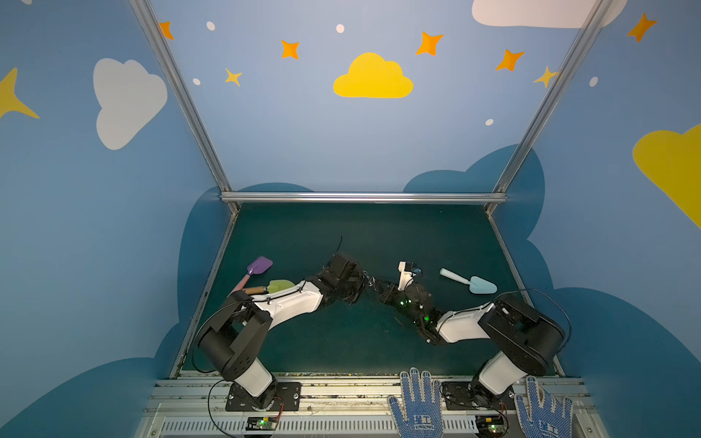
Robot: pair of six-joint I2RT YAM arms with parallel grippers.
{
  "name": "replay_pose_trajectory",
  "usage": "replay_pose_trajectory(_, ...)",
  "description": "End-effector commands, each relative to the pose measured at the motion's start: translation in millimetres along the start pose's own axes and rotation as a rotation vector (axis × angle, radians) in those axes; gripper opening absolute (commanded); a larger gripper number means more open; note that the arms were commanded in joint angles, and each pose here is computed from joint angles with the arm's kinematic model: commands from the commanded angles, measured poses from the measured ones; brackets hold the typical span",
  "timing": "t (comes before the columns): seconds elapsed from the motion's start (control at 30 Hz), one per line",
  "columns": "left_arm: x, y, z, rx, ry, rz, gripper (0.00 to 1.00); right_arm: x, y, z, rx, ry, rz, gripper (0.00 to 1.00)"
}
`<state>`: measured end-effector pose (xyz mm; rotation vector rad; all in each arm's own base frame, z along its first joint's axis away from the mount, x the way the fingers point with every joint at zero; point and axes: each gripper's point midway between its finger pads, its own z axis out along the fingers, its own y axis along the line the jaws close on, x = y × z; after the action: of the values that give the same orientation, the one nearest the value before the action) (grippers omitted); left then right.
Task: Put the keys on the keyring
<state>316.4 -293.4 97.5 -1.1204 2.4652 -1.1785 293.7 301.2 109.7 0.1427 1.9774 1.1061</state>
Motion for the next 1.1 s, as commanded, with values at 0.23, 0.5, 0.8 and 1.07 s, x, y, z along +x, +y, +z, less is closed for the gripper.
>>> replay_pose_trajectory(0.23, 5, -13, -7, 0.035, 0.009, 0.032, 0.04, 7, 16, -1, -0.105, 0.036, 0.064, 0.0)
replay_pose_trajectory(0.5, -1, -15, -9, 0.046, -0.028, 0.032, 0.04, 10, 20, -6, -0.143, 0.047, 0.118, 0.0)
replay_pose_trajectory(0.8, -6, -18, -15, 0.069, -0.05, 0.028, 0.04, 14, 15, -11, -0.125, 0.064, 0.111, 0.0)
replay_pose_trajectory(1.07, -8, -19, -17, 0.074, -0.051, 0.034, 0.04, 4, 6, -30, -0.07, 0.032, 0.079, 0.2)
